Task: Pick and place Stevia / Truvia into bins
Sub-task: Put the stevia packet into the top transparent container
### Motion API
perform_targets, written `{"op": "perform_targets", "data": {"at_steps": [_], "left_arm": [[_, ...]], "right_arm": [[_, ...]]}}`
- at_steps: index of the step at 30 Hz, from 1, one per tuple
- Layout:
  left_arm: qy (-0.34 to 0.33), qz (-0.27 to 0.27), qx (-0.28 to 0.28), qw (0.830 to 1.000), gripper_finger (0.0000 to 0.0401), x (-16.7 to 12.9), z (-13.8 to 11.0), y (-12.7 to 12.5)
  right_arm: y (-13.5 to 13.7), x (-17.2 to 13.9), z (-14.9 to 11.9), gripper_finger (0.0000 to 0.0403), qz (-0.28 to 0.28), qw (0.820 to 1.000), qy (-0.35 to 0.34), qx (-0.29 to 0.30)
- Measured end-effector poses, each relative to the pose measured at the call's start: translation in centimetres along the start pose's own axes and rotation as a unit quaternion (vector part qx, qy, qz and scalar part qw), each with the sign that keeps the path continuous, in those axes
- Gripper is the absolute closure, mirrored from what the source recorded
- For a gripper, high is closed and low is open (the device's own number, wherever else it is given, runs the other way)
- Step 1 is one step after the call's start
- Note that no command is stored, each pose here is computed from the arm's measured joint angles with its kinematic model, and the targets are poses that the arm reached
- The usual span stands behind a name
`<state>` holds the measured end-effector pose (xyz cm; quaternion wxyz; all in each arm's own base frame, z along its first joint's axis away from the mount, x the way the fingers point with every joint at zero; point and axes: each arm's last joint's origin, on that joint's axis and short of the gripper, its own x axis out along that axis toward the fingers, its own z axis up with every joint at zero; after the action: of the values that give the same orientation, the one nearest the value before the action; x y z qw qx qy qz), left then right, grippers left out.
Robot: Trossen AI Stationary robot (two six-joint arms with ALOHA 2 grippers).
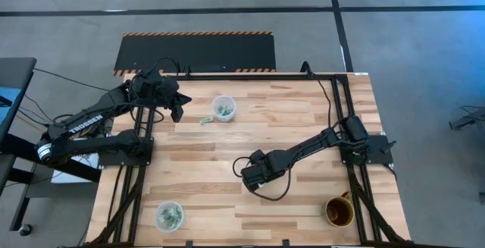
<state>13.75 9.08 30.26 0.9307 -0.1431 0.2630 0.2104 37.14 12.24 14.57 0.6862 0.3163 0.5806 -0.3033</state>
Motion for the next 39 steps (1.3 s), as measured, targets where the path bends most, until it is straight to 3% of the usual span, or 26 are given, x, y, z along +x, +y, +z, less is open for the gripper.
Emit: {"op": "perform_targets", "data": {"at_steps": [6,14,19,27,30,35,39], "left_arm": [[0.0,0.0,0.0,1.0,0.0401,0.0,0.0,0.0],[0.0,0.0,0.0,1.0,0.0401,0.0,0.0,0.0],[0.0,0.0,0.0,1.0,0.0401,0.0,0.0,0.0],[0.0,0.0,0.0,1.0,0.0401,0.0,0.0,0.0],[0.0,0.0,0.0,1.0,0.0401,0.0,0.0,0.0],[0.0,0.0,0.0,1.0,0.0401,0.0,0.0,0.0],[0.0,0.0,0.0,1.0,0.0401,0.0,0.0,0.0]], "right_arm": [[-0.1,0.0,0.4,0.0395,0.0,1.0,-0.01,0.001],[-0.1,-0.4,0.7,0.04,-0.019,0.999,-0.045,0.0],[0.4,-3.8,2.6,0.0402,-0.033,0.993,-0.115,-0.019],[-0.1,-10.8,10.7,0.0402,-0.055,0.947,-0.313,-0.05],[-0.8,-12.0,15.1,0.0403,-0.015,0.933,-0.351,-0.072],[-3.0,-11.3,21.2,0.0403,0.075,0.924,-0.365,-0.079],[-5.1,-9.0,23.7,0.0403,0.111,0.942,-0.308,-0.073]]}}
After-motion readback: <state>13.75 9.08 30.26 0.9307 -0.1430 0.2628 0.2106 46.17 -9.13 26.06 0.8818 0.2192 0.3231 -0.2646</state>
